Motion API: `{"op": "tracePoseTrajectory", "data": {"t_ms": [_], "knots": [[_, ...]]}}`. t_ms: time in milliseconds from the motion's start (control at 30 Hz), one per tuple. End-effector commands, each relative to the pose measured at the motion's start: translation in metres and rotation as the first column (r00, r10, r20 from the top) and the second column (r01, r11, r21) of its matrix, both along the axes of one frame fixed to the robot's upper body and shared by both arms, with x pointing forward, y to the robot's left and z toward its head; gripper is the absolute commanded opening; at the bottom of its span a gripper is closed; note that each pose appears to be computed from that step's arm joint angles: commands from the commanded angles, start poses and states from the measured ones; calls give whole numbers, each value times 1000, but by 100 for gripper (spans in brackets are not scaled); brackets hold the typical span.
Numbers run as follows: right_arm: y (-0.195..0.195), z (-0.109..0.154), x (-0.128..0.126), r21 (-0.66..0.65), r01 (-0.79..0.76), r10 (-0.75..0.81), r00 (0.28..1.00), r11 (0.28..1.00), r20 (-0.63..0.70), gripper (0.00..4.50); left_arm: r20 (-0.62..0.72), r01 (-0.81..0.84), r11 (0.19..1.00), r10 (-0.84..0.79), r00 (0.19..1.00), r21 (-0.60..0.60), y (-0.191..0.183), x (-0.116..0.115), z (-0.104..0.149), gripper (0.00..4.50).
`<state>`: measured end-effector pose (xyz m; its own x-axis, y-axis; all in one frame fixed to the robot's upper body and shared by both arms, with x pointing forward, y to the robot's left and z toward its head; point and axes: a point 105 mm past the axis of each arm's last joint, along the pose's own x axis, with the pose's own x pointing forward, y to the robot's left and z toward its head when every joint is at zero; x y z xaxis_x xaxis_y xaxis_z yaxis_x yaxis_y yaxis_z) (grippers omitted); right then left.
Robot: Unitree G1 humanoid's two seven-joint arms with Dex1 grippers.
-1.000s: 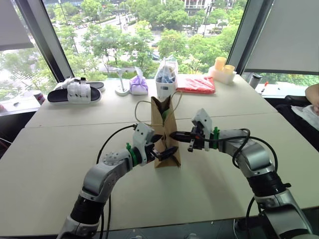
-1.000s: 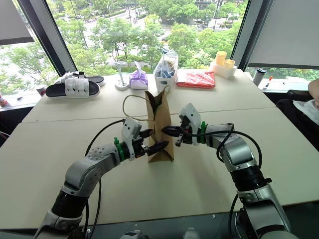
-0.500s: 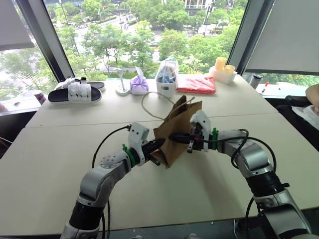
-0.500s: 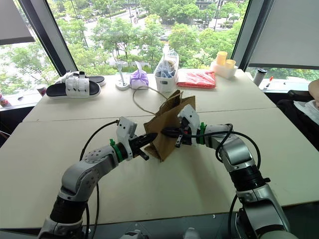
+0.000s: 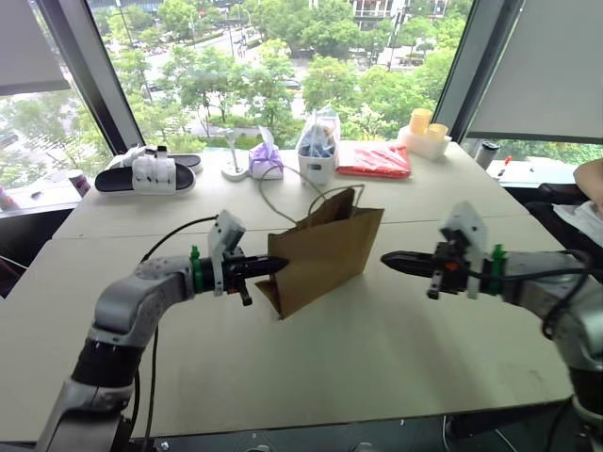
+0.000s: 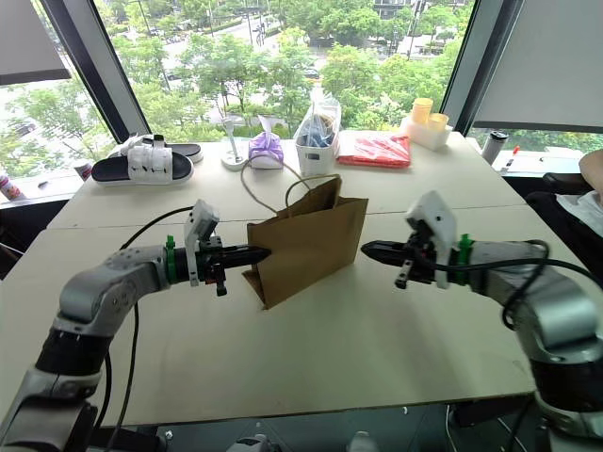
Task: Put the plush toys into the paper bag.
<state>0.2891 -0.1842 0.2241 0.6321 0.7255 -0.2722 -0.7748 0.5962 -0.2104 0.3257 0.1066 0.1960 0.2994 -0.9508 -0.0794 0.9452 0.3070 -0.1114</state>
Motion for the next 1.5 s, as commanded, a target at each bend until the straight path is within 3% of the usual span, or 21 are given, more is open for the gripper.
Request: {"op": "tracePoseTrajectory", "data": {"t_ms": [33,233,400,633,733,1000,1233,1500], "knots": [[-22,17,-14,-11,89,-88,995,996,44,0,-24,161,982,-164,986,-101,6,-4,22,5],[-32,14,-27,-43,154,-152,988,987,39,0,-71,266,964,-264,962,21,14,5,-2,5],[-25,13,-29,-41,149,-147,988,988,45,0,-24,191,975,-189,982,110,22,30,-18,5],[-21,13,-26,-34,147,-145,988,989,46,0,22,117,982,-121,992,148,36,35,-32,5],[-21,11,-24,-27,142,-141,989,989,37,0,-9,115,981,-115,993,157,39,30,-34,89],[-20,4,-16,-43,110,-110,994,993,12,0,14,52,990,-55,998,132,53,17,-22,444],[-18,-6,-18,-105,48,-51,998,993,-33,0,75,-117,989,111,991,86,79,-12,8,444],[-13,-2,-17,-123,-8,5,1000,992,-25,0,47,-151,986,148,988,71,71,-49,13,444]]}}
